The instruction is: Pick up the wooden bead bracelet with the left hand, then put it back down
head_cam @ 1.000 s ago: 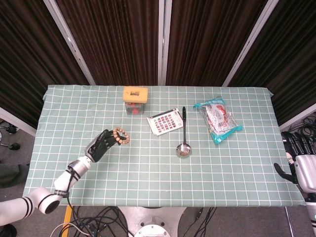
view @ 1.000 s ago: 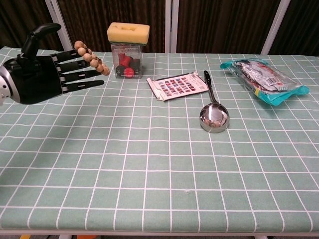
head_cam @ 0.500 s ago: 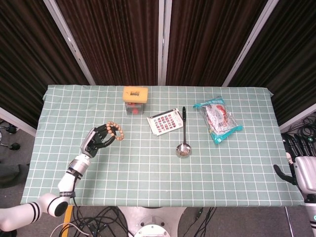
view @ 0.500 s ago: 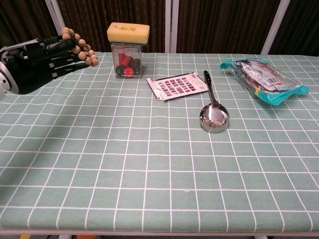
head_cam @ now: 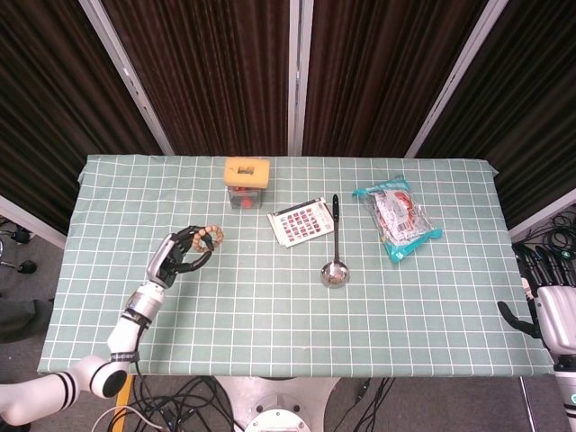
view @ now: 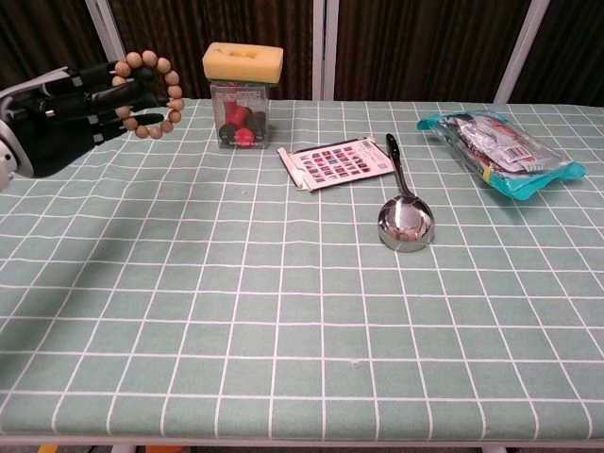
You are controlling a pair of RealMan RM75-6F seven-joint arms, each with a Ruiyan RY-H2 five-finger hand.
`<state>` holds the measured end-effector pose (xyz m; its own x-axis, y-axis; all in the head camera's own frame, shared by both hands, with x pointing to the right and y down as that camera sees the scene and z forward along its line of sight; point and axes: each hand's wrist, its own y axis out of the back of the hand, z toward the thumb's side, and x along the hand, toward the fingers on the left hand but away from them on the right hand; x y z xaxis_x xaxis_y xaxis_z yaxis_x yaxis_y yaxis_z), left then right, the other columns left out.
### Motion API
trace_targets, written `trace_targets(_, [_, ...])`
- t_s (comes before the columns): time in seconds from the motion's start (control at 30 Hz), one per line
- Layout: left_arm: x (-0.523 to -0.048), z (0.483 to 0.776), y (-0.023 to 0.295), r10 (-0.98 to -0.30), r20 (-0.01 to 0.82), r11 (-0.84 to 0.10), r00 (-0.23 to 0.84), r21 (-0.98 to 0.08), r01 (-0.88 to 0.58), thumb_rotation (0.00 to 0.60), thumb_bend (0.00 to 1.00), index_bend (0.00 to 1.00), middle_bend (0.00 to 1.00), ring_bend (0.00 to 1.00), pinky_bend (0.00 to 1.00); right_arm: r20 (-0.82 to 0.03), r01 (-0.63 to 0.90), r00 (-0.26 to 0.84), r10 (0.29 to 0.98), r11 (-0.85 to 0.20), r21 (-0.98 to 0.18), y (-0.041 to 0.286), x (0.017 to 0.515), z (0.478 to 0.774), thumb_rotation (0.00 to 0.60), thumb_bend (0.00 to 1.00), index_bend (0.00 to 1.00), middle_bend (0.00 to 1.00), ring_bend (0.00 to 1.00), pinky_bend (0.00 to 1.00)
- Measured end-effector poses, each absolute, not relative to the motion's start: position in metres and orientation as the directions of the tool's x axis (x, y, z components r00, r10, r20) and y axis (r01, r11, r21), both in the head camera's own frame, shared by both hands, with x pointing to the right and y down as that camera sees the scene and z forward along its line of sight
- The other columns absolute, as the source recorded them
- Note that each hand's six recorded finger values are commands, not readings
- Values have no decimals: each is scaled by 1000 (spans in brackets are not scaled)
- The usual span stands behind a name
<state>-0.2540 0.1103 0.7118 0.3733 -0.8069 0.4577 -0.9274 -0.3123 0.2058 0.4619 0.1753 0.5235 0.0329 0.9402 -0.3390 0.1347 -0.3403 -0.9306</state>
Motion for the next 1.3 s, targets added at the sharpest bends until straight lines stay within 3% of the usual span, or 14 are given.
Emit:
trace_targets(0.17, [-252, 716, 117, -749, 520, -331, 410, 243, -912, 594, 288, 565, 672, 307, 113, -330, 131, 32, 944, -331, -934, 174, 462, 521, 600, 174, 0, 84, 0, 0])
trace_targets(0.3, [-251, 719, 124, -720, 544, -370, 431, 225, -902, 520, 288, 599, 696, 328, 117, -311, 116, 34, 950, -312, -943, 171, 462, 514, 600, 175, 0, 86, 0, 0])
trace_targets(0.5, [-249, 723, 128, -711, 553, -413, 434, 171, -895, 466, 297, 616, 714, 348, 121, -315, 117, 36, 949, -317, -941, 170, 461, 514, 600, 174, 0, 86, 0, 0])
trace_targets(0.6, [-249, 725, 128, -712, 557, -423, 428, 145, -894, 411, 301, 638, 734, 375, 125, -323, 121, 33, 946, -325, -938, 171, 462, 517, 600, 172, 0, 86, 0, 0])
trace_targets(0.73, [-250, 728, 128, -716, 565, -417, 410, 125, -900, 380, 320, 673, 760, 395, 128, -326, 124, 33, 945, -327, -937, 171, 462, 518, 600, 171, 0, 86, 0, 0])
trace_targets(0.87, [-251, 729, 128, -717, 572, -412, 399, 115, -904, 311, 344, 687, 771, 405, 128, -328, 124, 31, 944, -329, -936, 171, 463, 519, 600, 166, 0, 86, 0, 0])
trace_targets(1.1, [-248, 730, 129, -713, 576, -415, 400, 114, -903, 295, 377, 686, 770, 406, 128, -329, 125, 33, 944, -331, -935, 171, 463, 519, 600, 166, 0, 86, 0, 0])
trace_targets(1.3, [-248, 731, 130, -713, 575, -419, 401, 110, -901, 245, 381, 676, 755, 406, 129, -331, 130, 30, 943, -332, -934, 171, 465, 521, 600, 165, 0, 86, 0, 0])
